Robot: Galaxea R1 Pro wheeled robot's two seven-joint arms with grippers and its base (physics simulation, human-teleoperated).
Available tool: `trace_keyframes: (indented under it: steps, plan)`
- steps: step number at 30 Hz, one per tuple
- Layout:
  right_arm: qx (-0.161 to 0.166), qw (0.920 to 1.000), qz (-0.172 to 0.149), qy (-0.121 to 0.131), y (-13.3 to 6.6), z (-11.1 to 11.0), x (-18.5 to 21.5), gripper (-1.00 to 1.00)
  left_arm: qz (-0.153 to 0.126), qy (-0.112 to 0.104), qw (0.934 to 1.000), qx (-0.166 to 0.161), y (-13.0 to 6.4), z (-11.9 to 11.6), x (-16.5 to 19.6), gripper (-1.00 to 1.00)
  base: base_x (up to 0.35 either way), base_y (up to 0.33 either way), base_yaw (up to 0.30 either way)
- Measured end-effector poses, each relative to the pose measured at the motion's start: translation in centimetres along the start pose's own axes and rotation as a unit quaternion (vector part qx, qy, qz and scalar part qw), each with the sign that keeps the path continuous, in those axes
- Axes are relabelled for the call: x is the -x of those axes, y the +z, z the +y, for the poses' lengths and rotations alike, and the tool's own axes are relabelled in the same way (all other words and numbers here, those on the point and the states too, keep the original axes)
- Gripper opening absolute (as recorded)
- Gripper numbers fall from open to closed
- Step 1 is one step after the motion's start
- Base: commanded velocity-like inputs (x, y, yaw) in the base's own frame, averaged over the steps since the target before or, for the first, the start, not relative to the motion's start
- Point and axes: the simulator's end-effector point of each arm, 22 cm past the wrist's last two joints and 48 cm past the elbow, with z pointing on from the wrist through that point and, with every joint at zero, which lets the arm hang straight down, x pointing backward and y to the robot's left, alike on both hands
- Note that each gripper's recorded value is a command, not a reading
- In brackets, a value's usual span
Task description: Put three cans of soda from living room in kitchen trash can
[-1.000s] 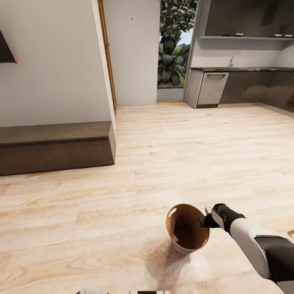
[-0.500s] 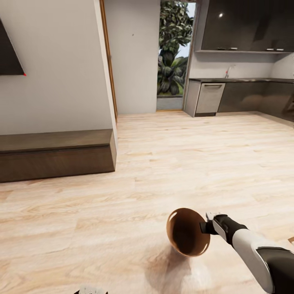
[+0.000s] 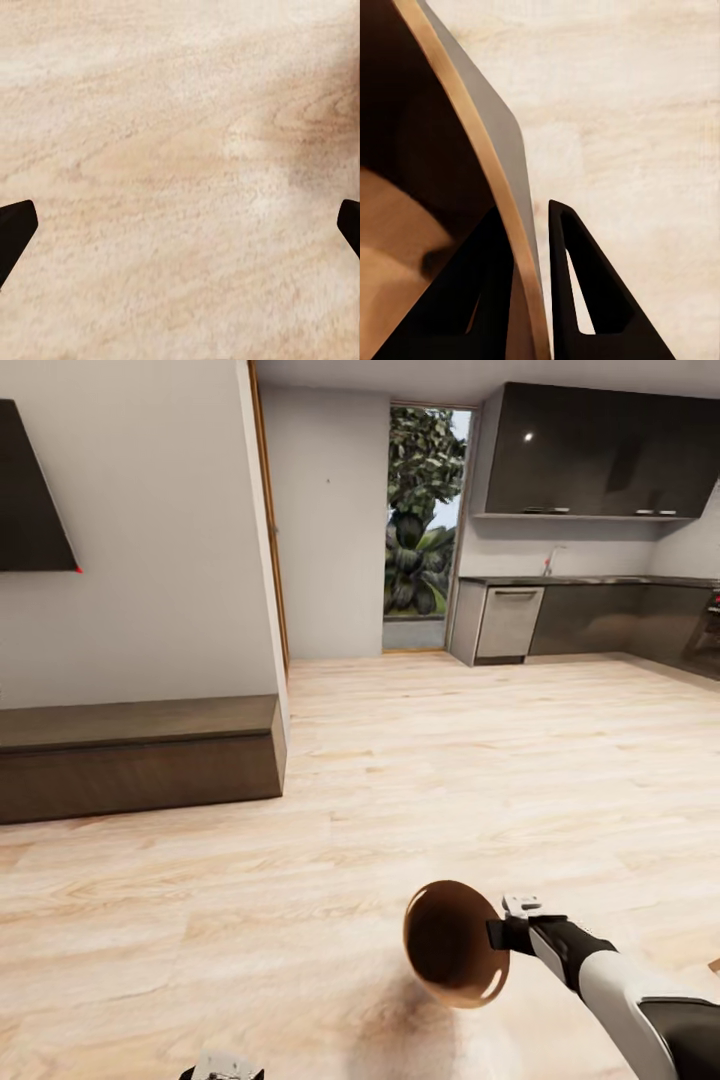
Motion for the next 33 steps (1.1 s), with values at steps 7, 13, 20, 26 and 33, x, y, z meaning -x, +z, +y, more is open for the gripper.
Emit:
trace_keyframes:
  steps: [7,13,20,26,33]
  plan:
    - [0.004,0.9990,-0.044,-0.009,-0.4,0.3,-1.8,-1.00,-0.002,-0.002,1.0000,0.001,0.5,0.3,1.0,1.00,0.000,0.000,0.000]
    - [0.007,0.9968,-0.077,-0.022,-1.4,1.2,-3.2,-1.00,0.001,-0.004,1.0000,0.002,0.7,0.5,2.2,1.00,0.000,0.000,0.000]
    - [0.009,0.9931,-0.112,-0.034,-3.6,2.2,-4.0,-1.00,0.010,-0.007,0.9999,0.003,0.0,0.4,2.8,1.00,0.000,0.000,0.000]
    - [0.012,0.9914,-0.125,-0.038,-4.9,2.6,-5.6,-1.00,0.011,-0.007,0.9999,0.003,-0.7,0.3,3.8,1.00,0.000,0.000,0.000]
    - [0.014,0.9893,-0.138,-0.045,-6.5,3.1,-5.5,-1.00,0.011,-0.007,0.9999,0.003,-1.6,0.2,5.2,1.00,0.000,0.000,0.000]
